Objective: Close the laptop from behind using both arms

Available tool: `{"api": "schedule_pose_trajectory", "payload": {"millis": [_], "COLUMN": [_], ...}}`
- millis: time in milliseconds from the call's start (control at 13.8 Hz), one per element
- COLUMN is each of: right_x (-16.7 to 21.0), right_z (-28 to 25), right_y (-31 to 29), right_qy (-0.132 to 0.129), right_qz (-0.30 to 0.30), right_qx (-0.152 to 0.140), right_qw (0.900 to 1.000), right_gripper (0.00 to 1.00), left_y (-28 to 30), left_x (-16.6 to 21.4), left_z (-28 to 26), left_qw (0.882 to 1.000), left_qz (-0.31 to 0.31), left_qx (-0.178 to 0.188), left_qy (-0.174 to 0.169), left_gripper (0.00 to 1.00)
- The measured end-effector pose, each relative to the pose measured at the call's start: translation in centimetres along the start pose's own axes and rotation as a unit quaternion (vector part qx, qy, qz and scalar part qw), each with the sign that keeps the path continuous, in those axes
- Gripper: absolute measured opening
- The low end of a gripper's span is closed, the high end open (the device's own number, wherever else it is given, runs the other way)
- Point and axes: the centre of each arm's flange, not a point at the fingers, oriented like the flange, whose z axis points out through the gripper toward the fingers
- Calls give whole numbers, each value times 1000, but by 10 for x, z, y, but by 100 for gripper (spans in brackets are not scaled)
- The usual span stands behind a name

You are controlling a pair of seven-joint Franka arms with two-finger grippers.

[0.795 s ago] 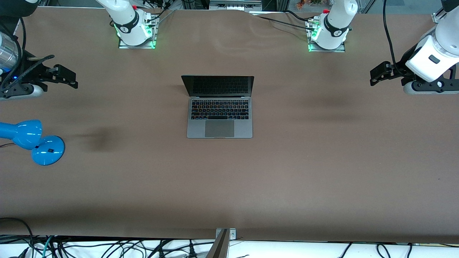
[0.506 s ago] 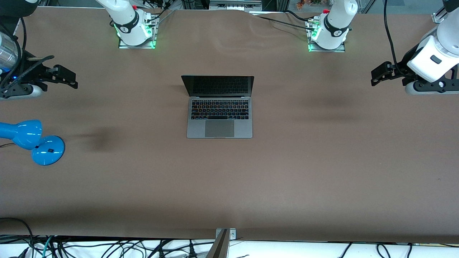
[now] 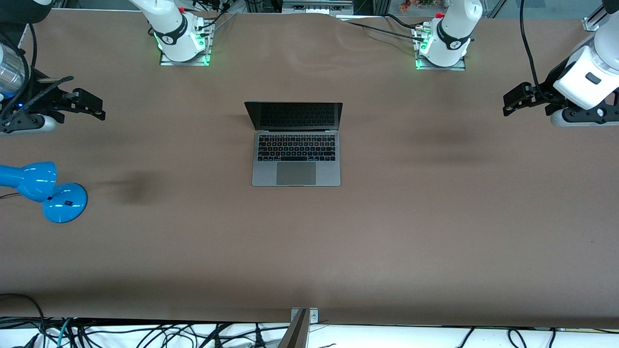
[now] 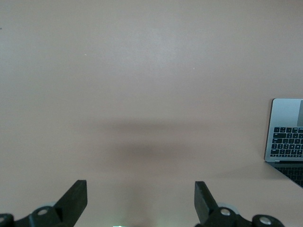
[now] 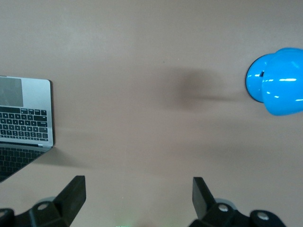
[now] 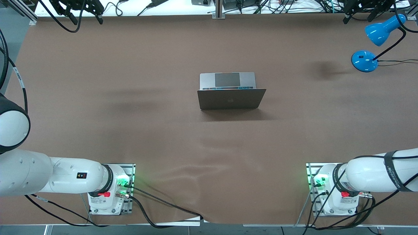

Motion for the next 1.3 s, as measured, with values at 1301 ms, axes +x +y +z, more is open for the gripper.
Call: {"api": "schedule_pose_trajectory", "payload": {"millis": [1301], "right_x": [-29], "right_z": [109], "right_y": [-263], "right_qy": [-97], "right_qz": [-72], "right_qx": [65], "right_qw": [991], "right_gripper": [66], "left_y": [133], "left_x": [-6], "left_z": [61], "left_qw": [995], "left_qz": [45], "left_qx": [-13], "left_qy": [-85], "left_gripper": [100]}}
